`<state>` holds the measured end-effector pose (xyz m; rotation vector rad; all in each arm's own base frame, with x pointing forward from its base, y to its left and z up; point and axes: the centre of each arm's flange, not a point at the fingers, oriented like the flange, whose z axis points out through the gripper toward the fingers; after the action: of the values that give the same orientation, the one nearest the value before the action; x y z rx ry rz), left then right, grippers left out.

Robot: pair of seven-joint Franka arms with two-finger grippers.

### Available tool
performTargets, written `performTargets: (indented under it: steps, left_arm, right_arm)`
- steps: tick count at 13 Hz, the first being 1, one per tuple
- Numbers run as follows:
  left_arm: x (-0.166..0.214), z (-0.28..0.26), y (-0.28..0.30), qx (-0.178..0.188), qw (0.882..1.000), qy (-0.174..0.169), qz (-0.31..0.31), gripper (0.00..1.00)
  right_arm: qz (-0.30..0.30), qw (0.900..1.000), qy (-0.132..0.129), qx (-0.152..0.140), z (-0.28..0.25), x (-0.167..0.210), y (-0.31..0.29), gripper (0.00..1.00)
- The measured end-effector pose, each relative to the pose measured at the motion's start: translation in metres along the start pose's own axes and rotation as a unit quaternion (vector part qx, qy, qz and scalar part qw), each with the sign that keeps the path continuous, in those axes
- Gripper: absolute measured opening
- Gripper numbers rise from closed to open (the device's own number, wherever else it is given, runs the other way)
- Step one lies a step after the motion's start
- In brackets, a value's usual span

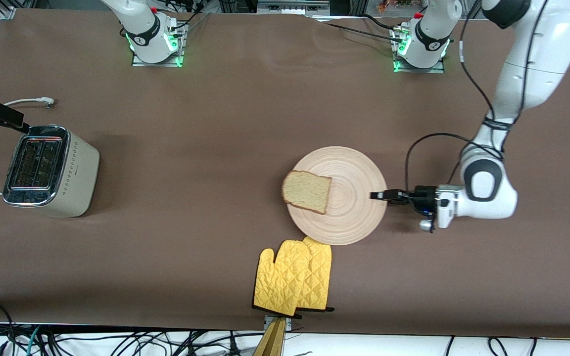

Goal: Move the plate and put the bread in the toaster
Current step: 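Push the wooden plate with the left gripper toward the toaster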

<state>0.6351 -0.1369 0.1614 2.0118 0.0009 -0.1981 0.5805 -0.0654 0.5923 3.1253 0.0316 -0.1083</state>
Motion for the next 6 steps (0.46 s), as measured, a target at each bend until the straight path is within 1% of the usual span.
performTargets:
  steps: [3,6]
  left_arm:
    - [-0.012,0.074,0.019,0.018,1.000,-0.001,-0.003,0.13]
    - [-0.020,0.103,0.025,0.015,1.000,0.006,-0.013,0.13]
  right_arm:
    - [0.000,1.000,0.000,0.000,0.000,0.000,0.000,1.00]
    - [0.000,1.000,0.000,0.000,0.000,0.000,0.000,1.00]
